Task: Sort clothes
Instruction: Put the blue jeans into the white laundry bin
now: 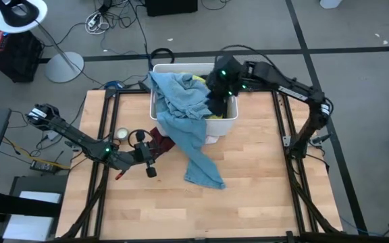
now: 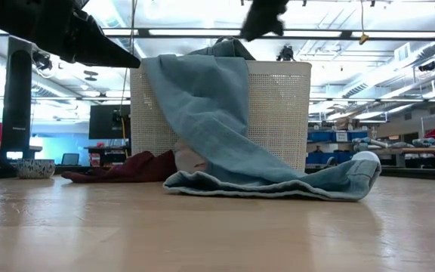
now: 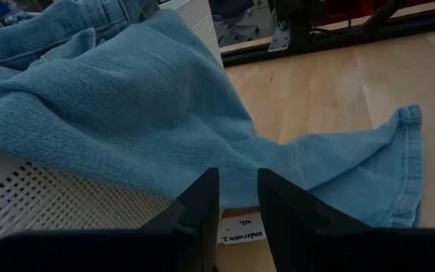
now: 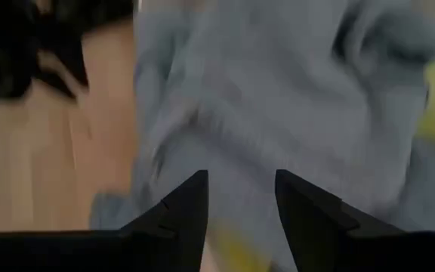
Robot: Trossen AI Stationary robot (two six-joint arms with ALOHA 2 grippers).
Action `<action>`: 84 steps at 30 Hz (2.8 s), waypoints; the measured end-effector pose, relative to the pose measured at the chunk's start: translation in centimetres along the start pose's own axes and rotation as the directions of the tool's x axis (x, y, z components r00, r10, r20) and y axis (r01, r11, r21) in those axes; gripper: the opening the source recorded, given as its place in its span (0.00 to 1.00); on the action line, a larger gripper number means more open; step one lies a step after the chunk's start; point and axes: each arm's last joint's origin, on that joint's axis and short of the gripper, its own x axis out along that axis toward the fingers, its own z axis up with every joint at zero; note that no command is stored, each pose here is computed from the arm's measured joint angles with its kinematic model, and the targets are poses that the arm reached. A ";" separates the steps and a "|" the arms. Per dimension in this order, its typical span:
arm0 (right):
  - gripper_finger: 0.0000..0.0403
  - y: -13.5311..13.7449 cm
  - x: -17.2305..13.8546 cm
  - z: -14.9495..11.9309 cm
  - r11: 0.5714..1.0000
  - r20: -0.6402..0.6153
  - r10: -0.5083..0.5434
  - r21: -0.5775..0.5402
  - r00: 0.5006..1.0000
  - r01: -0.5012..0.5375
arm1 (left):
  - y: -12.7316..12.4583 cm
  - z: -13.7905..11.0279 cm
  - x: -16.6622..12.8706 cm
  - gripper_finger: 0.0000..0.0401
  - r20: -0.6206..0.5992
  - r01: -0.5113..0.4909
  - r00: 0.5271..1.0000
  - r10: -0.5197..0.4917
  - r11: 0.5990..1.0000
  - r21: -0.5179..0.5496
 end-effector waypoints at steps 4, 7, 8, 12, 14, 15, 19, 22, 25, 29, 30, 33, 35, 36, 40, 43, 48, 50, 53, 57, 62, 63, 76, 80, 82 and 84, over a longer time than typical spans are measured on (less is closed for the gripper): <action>0.38 2.7 -2.2 -1.9 0.998 -0.098 -0.063 0.015 0.993 0.065 | 0.0 0.0 0.0 0.25 0.000 0.000 1.000 0.000 1.000 0.000; 0.37 5.0 -3.4 -3.2 0.995 -0.131 -0.099 -0.005 0.987 0.099 | 0.0 0.0 0.0 0.25 0.000 0.000 1.000 0.000 1.000 -0.001; 0.37 5.8 -3.6 -3.6 0.994 -0.131 -0.110 -0.021 0.985 0.108 | 0.0 0.0 0.0 0.25 0.000 0.000 1.000 0.000 1.000 0.000; 0.36 8.2 -3.2 -6.4 0.987 -0.164 -0.157 -0.058 0.974 0.150 | 0.0 0.0 0.0 0.25 0.000 0.000 1.000 0.000 1.000 -0.001; 0.36 9.1 -2.2 -8.2 0.985 -0.176 -0.171 -0.049 0.969 0.165 | 0.0 0.0 0.0 0.25 0.000 0.000 1.000 0.000 1.000 -0.005; 0.36 9.6 -1.6 -9.0 0.986 -0.174 -0.167 -0.039 0.971 0.162 | 0.0 0.0 0.0 0.25 0.000 0.000 1.000 0.000 1.000 -0.015; 0.36 11.2 1.8 -12.5 0.994 -0.142 -0.101 0.033 0.985 0.106 | 0.0 0.0 0.0 0.25 0.000 0.000 1.000 0.000 1.000 -0.026; 0.35 12.2 4.6 -14.9 0.993 -0.131 -0.068 0.087 0.989 0.080 | 0.0 0.0 0.0 0.25 0.000 0.002 1.000 -0.002 0.999 -0.032; 0.34 13.2 7.7 -16.9 0.994 -0.128 -0.048 0.090 0.991 0.060 | -0.1 0.0 0.0 0.25 0.000 0.020 1.000 -0.020 0.999 -0.045; 0.33 14.0 11.2 -18.7 0.996 -0.174 -0.065 0.055 0.983 0.076 | -0.1 0.0 0.0 0.25 0.000 0.027 1.000 -0.027 0.999 -0.047; 0.32 14.1 11.9 -19.0 0.996 -0.188 -0.074 0.042 0.979 0.083 | -0.1 0.0 0.0 0.25 0.001 0.027 1.000 -0.027 0.998 -0.048; 0.32 14.4 13.9 -19.2 0.997 -0.182 -0.077 0.016 0.980 0.082 | -0.1 0.0 0.0 0.25 0.001 0.028 1.000 -0.028 0.998 -0.049; 0.32 14.5 15.1 -19.1 0.998 -0.152 -0.064 0.003 0.986 0.065 | -0.1 0.0 0.0 0.25 0.001 0.027 1.000 -0.027 0.998 -0.051; 0.32 14.5 15.8 -19.0 0.998 -0.140 -0.061 -0.001 0.988 0.061 | -0.1 0.0 0.0 0.25 0.001 0.028 1.000 -0.028 0.998 -0.053; 0.32 13.8 17.9 -19.1 0.996 -0.145 -0.082 0.013 0.986 0.085 | -0.2 0.0 0.0 0.25 0.001 0.063 0.998 -0.063 0.997 -0.054; 0.31 13.2 19.1 -19.3 0.994 -0.154 -0.097 0.025 0.983 0.102 | -0.2 0.1 0.0 0.25 0.005 0.082 0.997 -0.082 0.995 -0.058; 0.20 13.4 20.6 -19.2 0.998 -0.119 -0.052 0.036 0.991 0.057 | -0.3 0.1 0.0 0.25 0.006 0.089 0.996 -0.088 0.994 -0.060; 0.08 13.7 20.7 -19.1 0.999 -0.100 -0.032 0.014 0.995 0.034 | -0.3 0.1 0.0 0.25 0.006 0.089 0.996 -0.089 0.994 -0.059; 0.02 13.9 20.5 -18.9 1.000 -0.079 -0.024 -0.013 0.997 0.023 | -0.3 0.1 0.0 0.25 0.007 0.090 0.996 -0.090 0.994 -0.061; 0.01 14.0 19.1 -18.0 1.000 -0.028 -0.016 -0.026 0.999 0.016 | -0.3 0.1 0.0 0.25 0.010 0.091 0.996 -0.091 0.994 -0.062; 0.01 14.0 16.3 -16.5 0.999 0.052 -0.008 -0.038 0.999 0.010 | -0.3 0.2 0.0 0.25 0.011 0.091 0.996 -0.090 0.994 -0.063; 0.01 14.0 15.9 -16.3 0.999 0.061 -0.005 -0.035 0.998 0.007 | -0.3 0.2 0.0 0.25 0.011 0.091 0.996 -0.090 0.994 -0.063; 0.14 13.6 15.1 -17.0 0.999 -0.017 -0.041 0.011 0.999 0.042 | -0.3 0.1 0.0 0.25 0.010 0.091 0.996 -0.090 0.994 -0.063; 0.25 13.4 15.2 -17.3 0.998 -0.032 -0.061 0.006 0.998 0.061 | -0.3 0.2 0.0 0.25 0.011 0.091 0.996 -0.090 0.994 -0.063; 0.31 13.2 15.5 -17.9 0.998 -0.021 -0.059 0.015 0.998 0.059 | -0.3 0.2 0.0 0.25 0.011 0.091 0.996 -0.090 0.994 -0.063; 0.36 12.9 16.0 -18.7 0.998 -0.009 -0.053 0.032 0.999 0.053 | -0.3 0.2 0.0 0.25 0.011 0.091 0.996 -0.090 0.994 -0.063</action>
